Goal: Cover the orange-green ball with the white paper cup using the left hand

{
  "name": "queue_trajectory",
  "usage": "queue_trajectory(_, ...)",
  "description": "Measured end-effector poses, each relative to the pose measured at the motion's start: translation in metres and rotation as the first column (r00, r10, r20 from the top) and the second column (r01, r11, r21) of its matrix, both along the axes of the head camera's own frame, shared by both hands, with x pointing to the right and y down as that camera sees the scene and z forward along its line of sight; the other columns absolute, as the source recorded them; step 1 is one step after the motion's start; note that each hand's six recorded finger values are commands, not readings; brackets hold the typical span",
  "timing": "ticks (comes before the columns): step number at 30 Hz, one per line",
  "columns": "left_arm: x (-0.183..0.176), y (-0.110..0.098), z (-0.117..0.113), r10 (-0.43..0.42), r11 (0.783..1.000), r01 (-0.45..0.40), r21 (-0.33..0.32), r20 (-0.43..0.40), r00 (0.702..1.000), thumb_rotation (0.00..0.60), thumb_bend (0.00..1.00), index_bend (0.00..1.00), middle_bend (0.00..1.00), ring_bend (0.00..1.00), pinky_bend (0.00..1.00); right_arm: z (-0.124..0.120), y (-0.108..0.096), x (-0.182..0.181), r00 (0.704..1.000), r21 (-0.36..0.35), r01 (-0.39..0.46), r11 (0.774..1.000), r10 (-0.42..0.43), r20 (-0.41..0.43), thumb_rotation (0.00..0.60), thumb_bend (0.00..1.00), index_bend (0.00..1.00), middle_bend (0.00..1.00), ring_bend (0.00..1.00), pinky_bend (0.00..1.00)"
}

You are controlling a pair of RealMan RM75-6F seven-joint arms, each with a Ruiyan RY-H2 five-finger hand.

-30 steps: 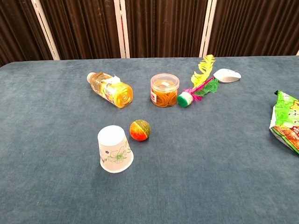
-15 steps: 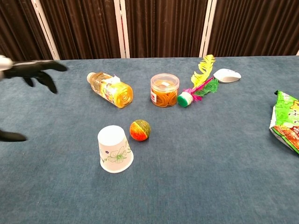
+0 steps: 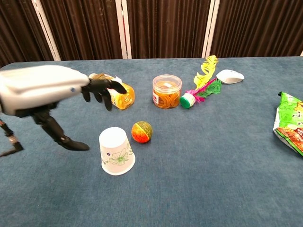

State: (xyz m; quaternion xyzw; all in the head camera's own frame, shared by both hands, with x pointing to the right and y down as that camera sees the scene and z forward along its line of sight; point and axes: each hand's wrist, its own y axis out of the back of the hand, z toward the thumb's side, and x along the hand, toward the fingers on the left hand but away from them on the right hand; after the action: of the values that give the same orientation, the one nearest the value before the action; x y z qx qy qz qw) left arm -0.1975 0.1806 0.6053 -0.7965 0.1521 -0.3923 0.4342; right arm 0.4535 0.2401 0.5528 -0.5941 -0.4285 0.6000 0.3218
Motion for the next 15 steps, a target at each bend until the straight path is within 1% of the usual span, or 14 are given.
queue_trajectory(5, 0.015, 0.003, 0.014, 0.016, 1.000, -0.015, -0.019, 0.030, 0.999, 0.600, 0.17, 0.12, 0.28, 0.23, 0.29, 0.001, -0.001, 0.001, 1.000, -0.003, -0.003, 1.000, 0.003, 0.002, 0.600, 0.35, 0.00, 0.00, 0.00, 0.03)
queue_trajectory(12, 0.026, 0.003, 0.031, 0.014, 0.999, -0.011, -0.039, 0.064, 0.998, 0.600, 0.18, 0.12, 0.29, 0.23, 0.29, 0.002, -0.002, 0.001, 1.000, -0.007, -0.006, 1.000, 0.006, 0.005, 0.600, 0.35, 0.00, 0.00, 0.00, 0.03)
queue_trajectory(15, 0.029, 0.003, 0.036, 0.011, 0.999, -0.008, -0.045, 0.071, 0.997, 0.600, 0.20, 0.13, 0.30, 0.25, 0.31, 0.003, -0.002, 0.001, 1.000, -0.009, -0.009, 1.000, 0.009, 0.006, 0.600, 0.35, 0.00, 0.00, 0.00, 0.03)
